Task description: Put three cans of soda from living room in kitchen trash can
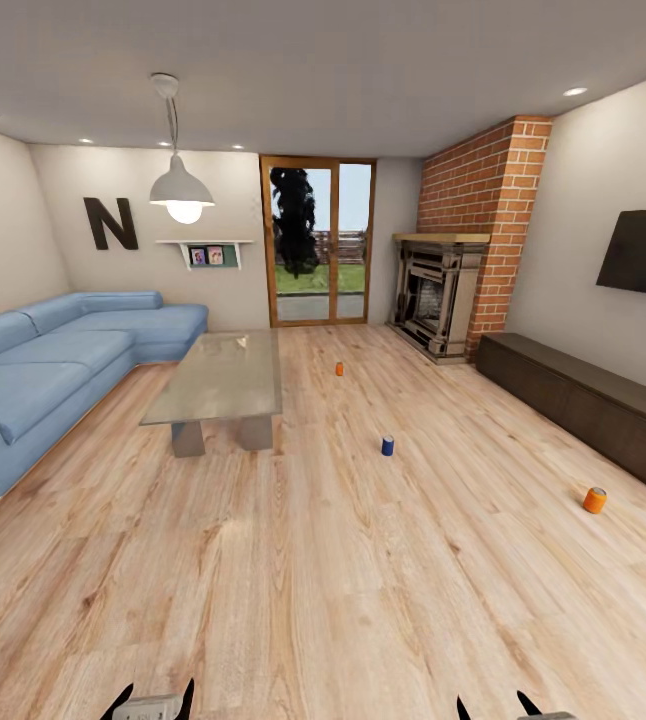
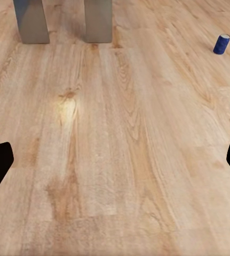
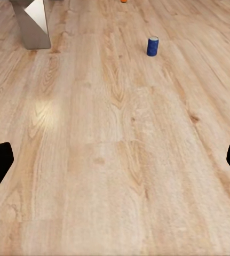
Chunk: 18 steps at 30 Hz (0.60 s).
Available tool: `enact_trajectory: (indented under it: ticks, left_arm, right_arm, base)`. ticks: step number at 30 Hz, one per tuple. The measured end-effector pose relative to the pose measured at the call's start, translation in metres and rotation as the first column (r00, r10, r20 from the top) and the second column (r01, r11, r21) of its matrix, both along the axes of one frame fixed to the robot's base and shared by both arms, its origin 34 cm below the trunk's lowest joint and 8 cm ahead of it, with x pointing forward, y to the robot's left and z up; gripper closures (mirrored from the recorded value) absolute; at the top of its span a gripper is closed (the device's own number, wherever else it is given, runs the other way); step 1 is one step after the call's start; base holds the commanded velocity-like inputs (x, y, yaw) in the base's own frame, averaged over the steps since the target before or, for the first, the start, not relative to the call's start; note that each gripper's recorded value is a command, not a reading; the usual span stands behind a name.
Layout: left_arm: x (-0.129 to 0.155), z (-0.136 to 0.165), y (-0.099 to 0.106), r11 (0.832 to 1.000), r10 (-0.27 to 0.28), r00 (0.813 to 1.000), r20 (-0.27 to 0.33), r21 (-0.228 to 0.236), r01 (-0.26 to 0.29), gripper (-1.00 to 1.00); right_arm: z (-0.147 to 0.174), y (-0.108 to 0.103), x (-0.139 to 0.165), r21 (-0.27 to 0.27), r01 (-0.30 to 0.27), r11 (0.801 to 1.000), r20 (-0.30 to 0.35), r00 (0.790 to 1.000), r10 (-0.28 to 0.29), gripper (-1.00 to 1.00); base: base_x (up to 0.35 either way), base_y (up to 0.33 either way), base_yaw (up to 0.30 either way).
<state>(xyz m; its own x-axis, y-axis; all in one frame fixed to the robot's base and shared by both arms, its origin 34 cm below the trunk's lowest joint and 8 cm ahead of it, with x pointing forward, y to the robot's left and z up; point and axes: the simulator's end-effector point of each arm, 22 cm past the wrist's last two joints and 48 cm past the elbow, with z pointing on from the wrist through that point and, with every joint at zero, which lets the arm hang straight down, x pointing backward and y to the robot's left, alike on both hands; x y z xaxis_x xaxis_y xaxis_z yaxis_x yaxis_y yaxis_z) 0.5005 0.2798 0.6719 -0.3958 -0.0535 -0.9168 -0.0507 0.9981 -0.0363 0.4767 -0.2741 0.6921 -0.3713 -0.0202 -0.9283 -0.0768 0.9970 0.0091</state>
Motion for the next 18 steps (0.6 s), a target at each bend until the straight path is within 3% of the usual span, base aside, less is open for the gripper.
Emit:
enact_trajectory:
  ticks: [18]
  left_arm:
    - [0.0000, 0.0001, -0.0002, 1.000, 0.000, 1.000, 0.002, -0.001, 0.000, -1.00]
  right_arm:
    - [-0.0024, 0.0015, -0.0013, 0.003, 0.005, 1.000, -0.005, 1.000, -0.005, -1.00]
  base:
    - [0.000, 0.000, 0.000]
